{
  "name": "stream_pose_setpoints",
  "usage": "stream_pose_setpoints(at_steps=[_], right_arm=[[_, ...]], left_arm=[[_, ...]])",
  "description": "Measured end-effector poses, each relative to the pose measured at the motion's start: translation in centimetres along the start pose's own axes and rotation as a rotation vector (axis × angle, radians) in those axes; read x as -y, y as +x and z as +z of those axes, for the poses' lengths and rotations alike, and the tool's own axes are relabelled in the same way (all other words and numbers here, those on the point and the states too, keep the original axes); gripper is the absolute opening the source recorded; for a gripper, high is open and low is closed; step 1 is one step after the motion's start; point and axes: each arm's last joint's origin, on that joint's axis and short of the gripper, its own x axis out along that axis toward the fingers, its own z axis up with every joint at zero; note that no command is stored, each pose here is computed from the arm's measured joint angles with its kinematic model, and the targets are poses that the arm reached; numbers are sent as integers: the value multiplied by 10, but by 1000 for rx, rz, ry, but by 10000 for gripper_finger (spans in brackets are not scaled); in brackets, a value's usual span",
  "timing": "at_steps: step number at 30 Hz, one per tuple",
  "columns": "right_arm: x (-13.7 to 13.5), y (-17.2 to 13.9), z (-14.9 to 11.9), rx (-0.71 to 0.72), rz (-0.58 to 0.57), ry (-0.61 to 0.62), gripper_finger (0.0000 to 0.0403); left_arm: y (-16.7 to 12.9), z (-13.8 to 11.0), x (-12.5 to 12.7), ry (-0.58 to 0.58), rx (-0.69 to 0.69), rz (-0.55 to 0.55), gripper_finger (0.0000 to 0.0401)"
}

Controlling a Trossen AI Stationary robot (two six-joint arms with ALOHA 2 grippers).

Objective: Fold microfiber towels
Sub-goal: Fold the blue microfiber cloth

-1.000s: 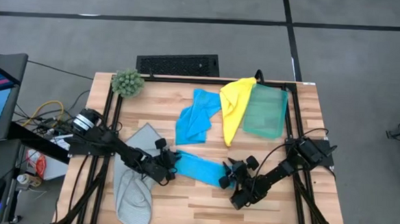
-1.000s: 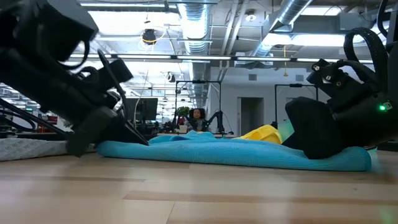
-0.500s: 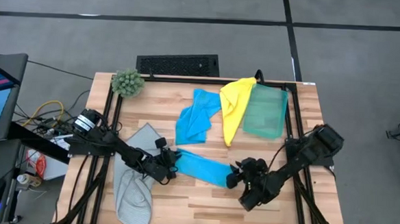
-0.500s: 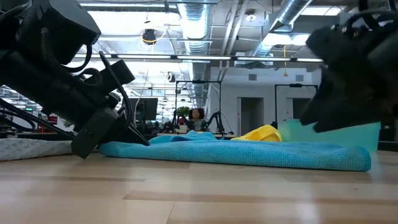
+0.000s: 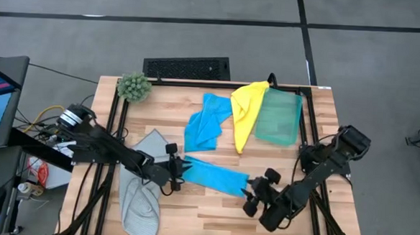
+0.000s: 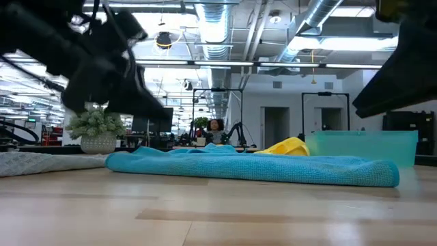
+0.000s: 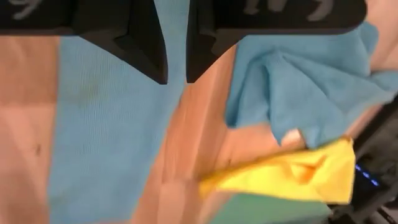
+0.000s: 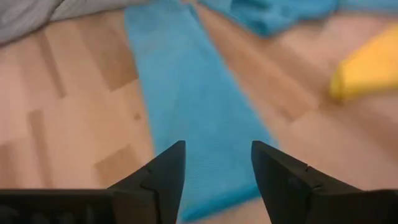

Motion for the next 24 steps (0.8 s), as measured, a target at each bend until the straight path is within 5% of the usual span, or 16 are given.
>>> stream_pose_setpoints(at_steps=[9, 14, 24], right_arm=[[9, 55, -19, -102, -167, -160, 142], [1, 57, -35, -73, -145, -43, 114], [-33, 33, -48, -23, 113, 302, 97]], left_arm=[[-7, 9, 0, -145, 14, -152, 52], [-5, 1, 10, -243, -56, -260, 52], [13, -37, 22, -236, -187, -122, 52]])
